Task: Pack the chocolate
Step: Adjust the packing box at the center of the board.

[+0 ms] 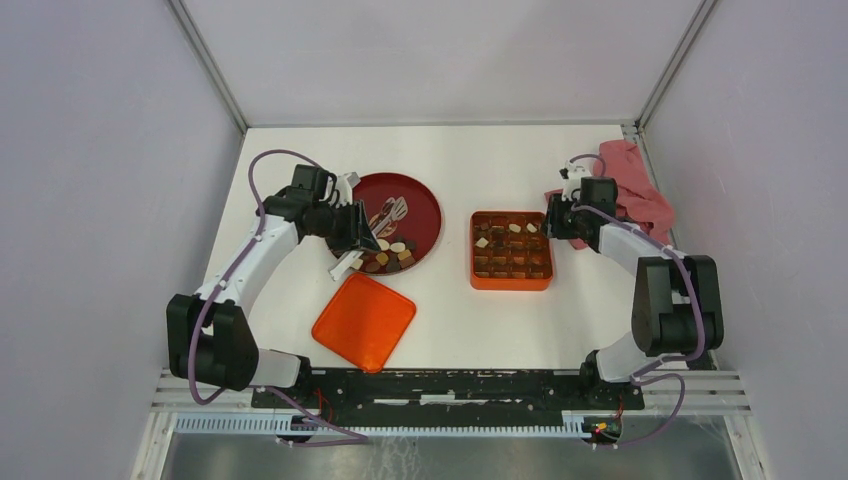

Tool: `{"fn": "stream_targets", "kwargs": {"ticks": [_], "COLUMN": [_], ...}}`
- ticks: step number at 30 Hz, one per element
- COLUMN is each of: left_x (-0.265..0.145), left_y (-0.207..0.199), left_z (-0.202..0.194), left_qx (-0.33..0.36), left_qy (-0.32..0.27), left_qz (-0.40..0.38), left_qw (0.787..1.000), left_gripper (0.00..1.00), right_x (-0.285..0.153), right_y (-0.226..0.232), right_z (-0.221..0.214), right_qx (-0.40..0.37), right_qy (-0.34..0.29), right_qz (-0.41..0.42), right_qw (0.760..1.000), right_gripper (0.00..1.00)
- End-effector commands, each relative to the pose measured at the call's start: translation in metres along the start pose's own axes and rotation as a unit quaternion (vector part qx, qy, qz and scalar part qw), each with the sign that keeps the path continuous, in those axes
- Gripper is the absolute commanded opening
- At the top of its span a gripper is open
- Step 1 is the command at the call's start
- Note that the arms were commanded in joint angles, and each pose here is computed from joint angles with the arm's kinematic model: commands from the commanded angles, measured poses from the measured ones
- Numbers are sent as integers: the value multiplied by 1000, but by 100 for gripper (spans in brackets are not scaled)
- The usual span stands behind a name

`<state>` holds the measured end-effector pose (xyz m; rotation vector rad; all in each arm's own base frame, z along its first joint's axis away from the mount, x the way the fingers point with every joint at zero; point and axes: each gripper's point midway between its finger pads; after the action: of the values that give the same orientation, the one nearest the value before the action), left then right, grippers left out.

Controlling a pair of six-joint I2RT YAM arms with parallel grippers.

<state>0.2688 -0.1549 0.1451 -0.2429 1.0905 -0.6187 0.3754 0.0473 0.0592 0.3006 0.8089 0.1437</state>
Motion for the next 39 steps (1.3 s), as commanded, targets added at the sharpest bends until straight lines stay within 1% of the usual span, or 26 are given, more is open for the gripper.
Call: {"fn": "stream_targets", "kwargs": {"ticks": [1,4,5,6,8,13,15,18,22,28,36,39], "left_x": [-5,-4,-3,-2,-1,-4,-6,-8,-11,-13,-17,-14], "left_y": [-10,-10,-10,-9,-8,-11,-12,-15,-17,-24,-43,-47], "left_z": [12,10,9,8,7,8,8,9,11,16,22,19], "left_qx": [5,5,4,4,3,2,3,13,22,33,60,64], "left_qy": [-32,-30,-28,-25,-23,-29,-32,-37,-42,-50,-73,-71], "left_qz": [-13,-14,-15,-15,-14,-14,-15,-18,-20,-32,-50,-54], "left_qw": [999,999,999,1000,1000,999,999,999,999,998,994,994], "left_gripper": [2,2,2,2,2,2,2,2,2,2,2,2], "right_x": [11,16,17,18,19,19,15,3,-10,-24,-28,-26], "right_y": [-7,-1,3,4,7,8,13,30,48,60,73,75], "right_z": [24,25,25,24,23,27,34,47,59,77,61,55], "right_qx": [35,36,34,34,32,24,19,13,3,-46,-86,-93], "right_qy": [-21,-16,-18,-19,-19,-27,-38,-64,-79,-100,-89,-83], "right_qz": [-34,-25,-24,-26,-33,-45,-34,5,44,38,43,43], "right_qw": [999,999,999,999,999,998,999,998,996,993,991,991], "right_gripper": [38,36,32,31,25,4,1,0,0,0,0,0]}}
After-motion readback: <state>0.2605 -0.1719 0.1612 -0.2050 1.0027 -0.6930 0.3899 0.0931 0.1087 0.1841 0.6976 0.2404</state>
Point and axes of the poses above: each gripper's point midway between its finger pads, its own x axis out along the fingers, its own y axis along the line the jaws close on, z = x × y, and after that the axes turned 11 degrees about x, right-handed
